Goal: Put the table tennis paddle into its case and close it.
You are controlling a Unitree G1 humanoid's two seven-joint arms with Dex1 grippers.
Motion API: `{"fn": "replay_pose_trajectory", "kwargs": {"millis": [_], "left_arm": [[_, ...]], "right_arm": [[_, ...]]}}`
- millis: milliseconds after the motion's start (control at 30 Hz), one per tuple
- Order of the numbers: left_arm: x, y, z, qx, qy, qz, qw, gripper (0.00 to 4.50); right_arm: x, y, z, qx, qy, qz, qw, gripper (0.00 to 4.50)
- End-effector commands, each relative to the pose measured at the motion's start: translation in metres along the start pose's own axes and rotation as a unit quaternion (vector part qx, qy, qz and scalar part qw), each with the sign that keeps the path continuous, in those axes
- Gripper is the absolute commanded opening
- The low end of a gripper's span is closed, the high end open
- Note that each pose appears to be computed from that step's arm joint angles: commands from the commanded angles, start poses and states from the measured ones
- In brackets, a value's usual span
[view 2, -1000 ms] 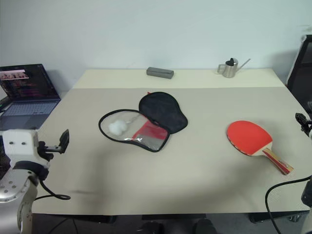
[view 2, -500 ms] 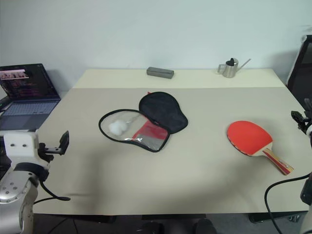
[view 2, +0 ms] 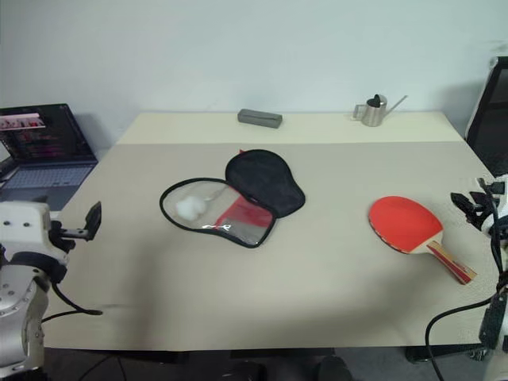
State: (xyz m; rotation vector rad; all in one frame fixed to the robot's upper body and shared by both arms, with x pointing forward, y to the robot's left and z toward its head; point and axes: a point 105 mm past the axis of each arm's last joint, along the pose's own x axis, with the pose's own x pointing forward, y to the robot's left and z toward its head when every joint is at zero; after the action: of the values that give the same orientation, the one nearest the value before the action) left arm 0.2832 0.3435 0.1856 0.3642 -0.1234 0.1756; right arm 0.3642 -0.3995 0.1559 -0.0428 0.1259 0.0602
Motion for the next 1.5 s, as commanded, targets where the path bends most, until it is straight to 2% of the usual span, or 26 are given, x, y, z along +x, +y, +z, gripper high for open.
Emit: {"fn": "replay_pose_trajectory", "kwargs": {"millis": [33, 167, 267, 533, 733, 900, 1133, 1267, 1333, 1500], "left_arm": [[0.006, -0.002, 0.023, -0.021, -0.047, -0.021, 0.998, 4.5], [0.017, -0.002, 0.032, -0.023, -0.061, -0.046, 0.997, 4.5], [0.025, -0.01, 0.039, -0.03, -0.072, -0.081, 0.994, 4.5], [0.042, -0.037, 0.049, -0.045, -0.086, -0.161, 0.982, 4.5], [0.05, -0.046, 0.049, -0.052, -0.089, -0.169, 0.98, 4.5], [0.053, -0.055, 0.052, -0.058, -0.095, -0.191, 0.975, 4.5], [0.05, -0.069, 0.059, -0.064, -0.094, -0.259, 0.959, 4.5], [0.049, -0.073, 0.061, -0.084, -0.084, -0.291, 0.949, 4.5], [0.045, -0.078, 0.06, -0.098, -0.07, -0.318, 0.94, 4.5], [0.027, -0.089, 0.053, -0.137, -0.018, -0.4, 0.906, 4.5]], "right_arm": [[0.004, 0.01, 0.018, -0.025, -0.031, 0.026, 0.999, 2.51], [0.012, 0.029, 0.032, -0.027, -0.056, 0.07, 0.996, 2.51], [0.012, 0.05, 0.04, -0.029, -0.058, 0.138, 0.988, 2.51], [0.004, 0.115, 0.065, -0.046, -0.058, 0.294, 0.953, 2.51], [0.005, 0.155, 0.079, -0.055, -0.075, 0.349, 0.933, 2.51], [0.012, 0.189, 0.075, -0.052, -0.065, 0.393, 0.916, 2.51], [0.039, 0.221, 0.069, -0.046, -0.049, 0.388, 0.919, 2.51], [0.048, 0.239, 0.061, -0.038, -0.023, 0.4, 0.916, 3.68], [0.054, 0.246, 0.058, -0.037, -0.01, 0.394, 0.918, 4.46], [0.066, 0.267, 0.055, -0.025, 0.01, 0.393, 0.919, 4.46]]}}
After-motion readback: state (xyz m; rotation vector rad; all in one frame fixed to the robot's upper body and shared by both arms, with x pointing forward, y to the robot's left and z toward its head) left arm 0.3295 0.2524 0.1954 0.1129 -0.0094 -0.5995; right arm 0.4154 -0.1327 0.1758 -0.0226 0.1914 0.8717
